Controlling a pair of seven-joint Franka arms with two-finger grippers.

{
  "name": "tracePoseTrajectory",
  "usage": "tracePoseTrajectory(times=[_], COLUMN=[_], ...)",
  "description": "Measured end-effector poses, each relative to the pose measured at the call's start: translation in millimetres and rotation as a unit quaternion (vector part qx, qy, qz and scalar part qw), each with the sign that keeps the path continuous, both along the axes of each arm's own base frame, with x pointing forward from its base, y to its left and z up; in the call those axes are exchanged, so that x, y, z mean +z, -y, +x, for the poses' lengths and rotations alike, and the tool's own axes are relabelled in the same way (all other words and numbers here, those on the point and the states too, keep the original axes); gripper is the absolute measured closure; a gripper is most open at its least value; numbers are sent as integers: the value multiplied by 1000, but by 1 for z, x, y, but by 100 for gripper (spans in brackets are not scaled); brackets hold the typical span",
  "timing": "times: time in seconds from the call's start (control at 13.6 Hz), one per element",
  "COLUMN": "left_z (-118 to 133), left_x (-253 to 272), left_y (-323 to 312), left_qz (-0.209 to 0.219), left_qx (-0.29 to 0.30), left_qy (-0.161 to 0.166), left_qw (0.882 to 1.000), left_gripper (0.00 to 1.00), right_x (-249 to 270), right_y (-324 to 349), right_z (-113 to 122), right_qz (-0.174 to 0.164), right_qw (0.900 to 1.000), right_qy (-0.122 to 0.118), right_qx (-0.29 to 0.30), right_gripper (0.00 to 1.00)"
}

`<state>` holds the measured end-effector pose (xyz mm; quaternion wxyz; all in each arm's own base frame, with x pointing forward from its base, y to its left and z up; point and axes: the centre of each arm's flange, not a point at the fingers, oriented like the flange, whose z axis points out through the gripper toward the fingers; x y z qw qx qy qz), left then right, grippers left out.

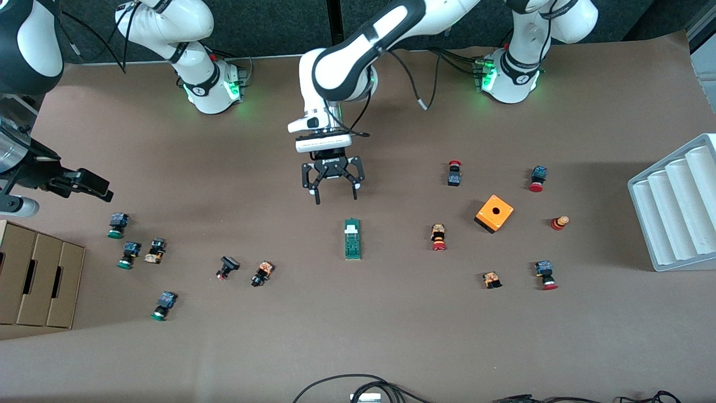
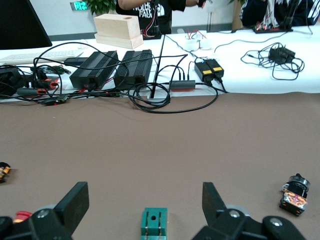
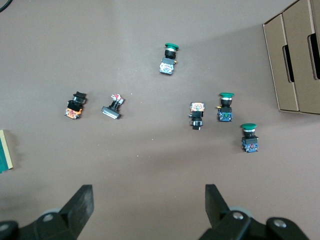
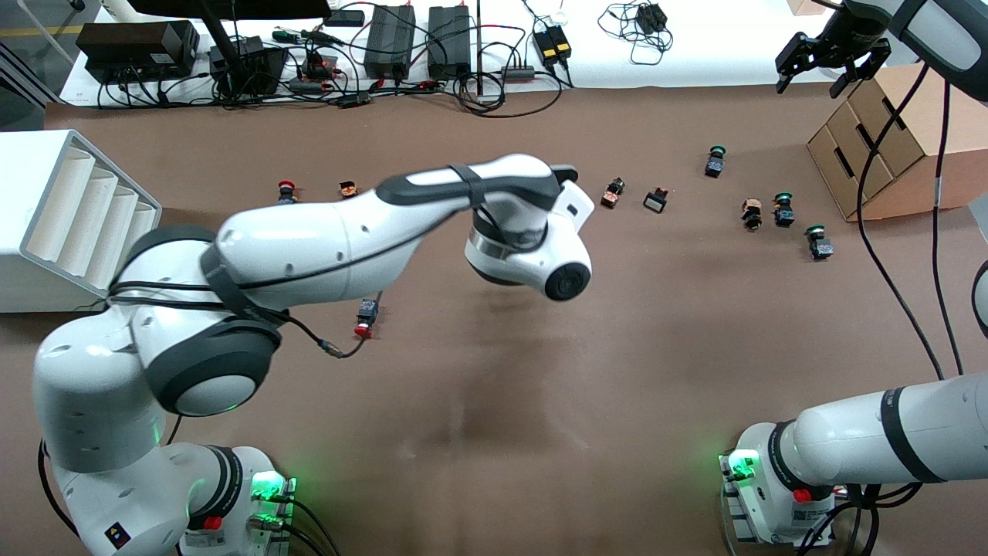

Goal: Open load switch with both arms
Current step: 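Open the left gripper and lift it off the green switch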

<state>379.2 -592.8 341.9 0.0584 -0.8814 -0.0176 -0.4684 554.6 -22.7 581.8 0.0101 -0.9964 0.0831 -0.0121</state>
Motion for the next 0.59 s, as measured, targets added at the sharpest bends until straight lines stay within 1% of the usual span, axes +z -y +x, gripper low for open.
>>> tracePoseTrajectory(times=[0.22,0.37,0.44,0.59], left_z=[9,20,26,39], left_x=[45,83,102,135], left_y=[-13,-28,-38,-58], left_qz=[23,33,33,21], left_qx=[-10,-19,-22,-21], left_qy=[-44,-76,-91,-117], left_qw=[999,996,995,993], left_gripper=[0,0,0,0], right_x=[0,0,0,-1], right_y=[0,0,1,1], right_z=[0,0,0,0], right_qz=[0,0,0,0], right_qw=[1000,1000,1000,1000], right_qy=[0,0,-1,-1], right_qx=[0,0,-1,-1], right_gripper=[0,0,0,0])
